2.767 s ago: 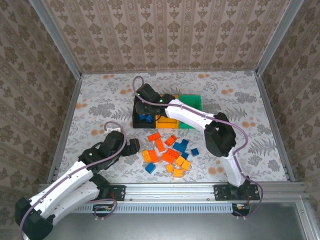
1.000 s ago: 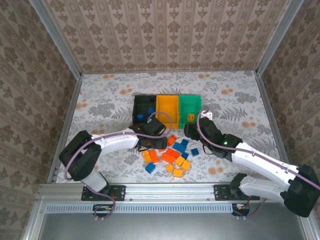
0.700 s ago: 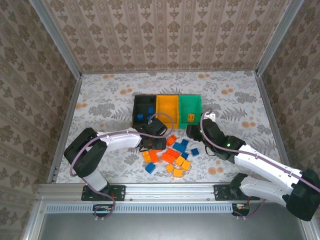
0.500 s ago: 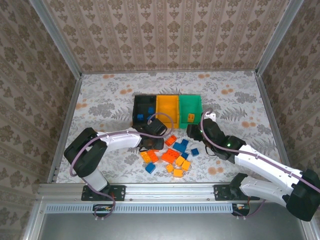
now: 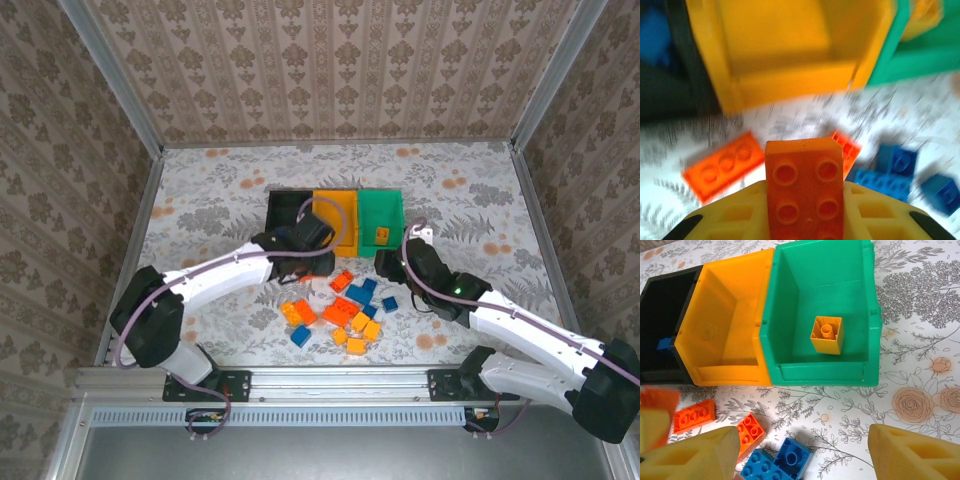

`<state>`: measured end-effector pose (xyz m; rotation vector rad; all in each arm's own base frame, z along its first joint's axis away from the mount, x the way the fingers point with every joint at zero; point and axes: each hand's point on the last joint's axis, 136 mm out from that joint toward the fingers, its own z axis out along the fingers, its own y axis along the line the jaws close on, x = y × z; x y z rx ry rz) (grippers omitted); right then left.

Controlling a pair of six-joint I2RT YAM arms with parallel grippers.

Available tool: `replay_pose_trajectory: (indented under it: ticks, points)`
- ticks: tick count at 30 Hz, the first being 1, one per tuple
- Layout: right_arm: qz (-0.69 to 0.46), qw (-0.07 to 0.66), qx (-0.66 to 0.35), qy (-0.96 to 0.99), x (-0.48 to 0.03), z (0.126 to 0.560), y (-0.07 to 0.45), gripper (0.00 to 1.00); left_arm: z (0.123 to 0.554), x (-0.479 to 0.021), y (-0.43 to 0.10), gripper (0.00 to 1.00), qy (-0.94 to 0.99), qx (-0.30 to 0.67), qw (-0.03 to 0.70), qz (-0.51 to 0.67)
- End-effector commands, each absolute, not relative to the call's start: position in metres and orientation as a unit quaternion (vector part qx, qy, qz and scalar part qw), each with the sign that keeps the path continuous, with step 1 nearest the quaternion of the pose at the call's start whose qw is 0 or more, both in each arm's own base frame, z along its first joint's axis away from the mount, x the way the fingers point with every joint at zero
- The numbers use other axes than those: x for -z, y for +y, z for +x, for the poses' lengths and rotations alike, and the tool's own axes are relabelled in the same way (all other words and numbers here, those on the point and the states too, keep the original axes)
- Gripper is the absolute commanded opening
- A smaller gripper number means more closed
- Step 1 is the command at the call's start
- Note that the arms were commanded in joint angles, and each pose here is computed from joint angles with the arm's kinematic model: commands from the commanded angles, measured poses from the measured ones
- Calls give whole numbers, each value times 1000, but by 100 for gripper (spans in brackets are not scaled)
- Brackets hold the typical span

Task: Sort the legos into containers by color

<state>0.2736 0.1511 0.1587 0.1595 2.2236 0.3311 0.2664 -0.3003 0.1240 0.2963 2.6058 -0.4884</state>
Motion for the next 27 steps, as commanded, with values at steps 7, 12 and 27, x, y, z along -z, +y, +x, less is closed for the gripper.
replay_pose_trajectory:
  ticks: [7,12,27]
  points:
    - [87,439,-123,886,-159,269,134,70,366,-122,-325,31,951,128,260,109]
    - [92,444,-124,883,-162,265,127,70,393,-108,-343,31,954,112,256,109]
    - [86,388,-127,909,-131,249,129,71,408,-129,-357,59,945,150,278,84]
